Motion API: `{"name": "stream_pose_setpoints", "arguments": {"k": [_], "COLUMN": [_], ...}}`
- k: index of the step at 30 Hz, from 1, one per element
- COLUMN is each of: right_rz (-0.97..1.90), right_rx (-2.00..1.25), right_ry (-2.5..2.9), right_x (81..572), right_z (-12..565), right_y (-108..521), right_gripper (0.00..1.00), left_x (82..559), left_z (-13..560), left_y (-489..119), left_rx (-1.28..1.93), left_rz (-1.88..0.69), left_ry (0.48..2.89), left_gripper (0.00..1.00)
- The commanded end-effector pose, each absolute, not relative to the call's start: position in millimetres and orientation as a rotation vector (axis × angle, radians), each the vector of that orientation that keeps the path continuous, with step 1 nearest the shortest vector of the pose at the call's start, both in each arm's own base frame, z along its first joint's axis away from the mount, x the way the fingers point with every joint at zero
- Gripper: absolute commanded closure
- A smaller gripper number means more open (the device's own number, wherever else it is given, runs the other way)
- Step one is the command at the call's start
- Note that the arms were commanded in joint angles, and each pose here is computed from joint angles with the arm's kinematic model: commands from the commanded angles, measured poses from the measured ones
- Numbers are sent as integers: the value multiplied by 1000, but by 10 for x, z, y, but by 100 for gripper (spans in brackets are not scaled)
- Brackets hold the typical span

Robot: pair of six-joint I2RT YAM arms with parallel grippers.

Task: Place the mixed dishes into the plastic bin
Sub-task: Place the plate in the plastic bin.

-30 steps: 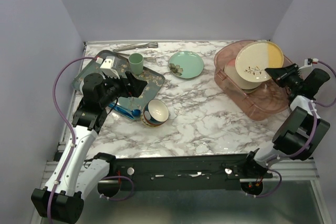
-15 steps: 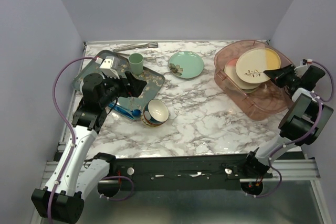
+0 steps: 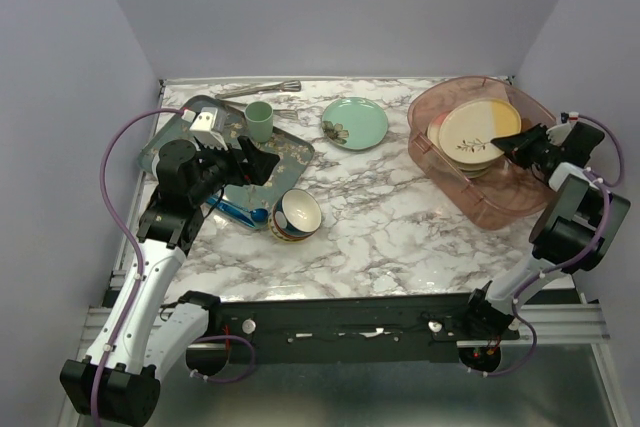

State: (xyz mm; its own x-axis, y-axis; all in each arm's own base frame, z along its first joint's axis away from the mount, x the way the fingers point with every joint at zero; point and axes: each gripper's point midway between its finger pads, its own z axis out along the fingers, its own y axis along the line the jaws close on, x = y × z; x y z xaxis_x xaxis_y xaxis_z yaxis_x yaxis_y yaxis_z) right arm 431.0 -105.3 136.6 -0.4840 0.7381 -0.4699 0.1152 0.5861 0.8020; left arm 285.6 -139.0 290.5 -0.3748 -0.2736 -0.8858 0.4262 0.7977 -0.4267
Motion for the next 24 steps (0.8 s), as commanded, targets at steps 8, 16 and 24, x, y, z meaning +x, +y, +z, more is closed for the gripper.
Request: {"name": "stream_pose_setpoints", "arguments": {"k": [8, 16, 24], "right_rz": [869, 847, 798], "right_rx": [557, 557, 567], "right_ry": [1957, 1985, 2022], "right_x": [4512, 4524, 4505], "right_z": [1561, 1501, 1449], "right_y": [-918, -906, -944], "right_gripper": [85, 73, 53], "left_x": [2851, 2853, 2856], "left_z": [2901, 2901, 2897], "left_y": [-1353, -1349, -1353], "left_rx": [119, 116, 116], "left_rz": [-724, -724, -727], "left_ry": [1801, 1801, 1801], "left_gripper": [1, 1, 1]}}
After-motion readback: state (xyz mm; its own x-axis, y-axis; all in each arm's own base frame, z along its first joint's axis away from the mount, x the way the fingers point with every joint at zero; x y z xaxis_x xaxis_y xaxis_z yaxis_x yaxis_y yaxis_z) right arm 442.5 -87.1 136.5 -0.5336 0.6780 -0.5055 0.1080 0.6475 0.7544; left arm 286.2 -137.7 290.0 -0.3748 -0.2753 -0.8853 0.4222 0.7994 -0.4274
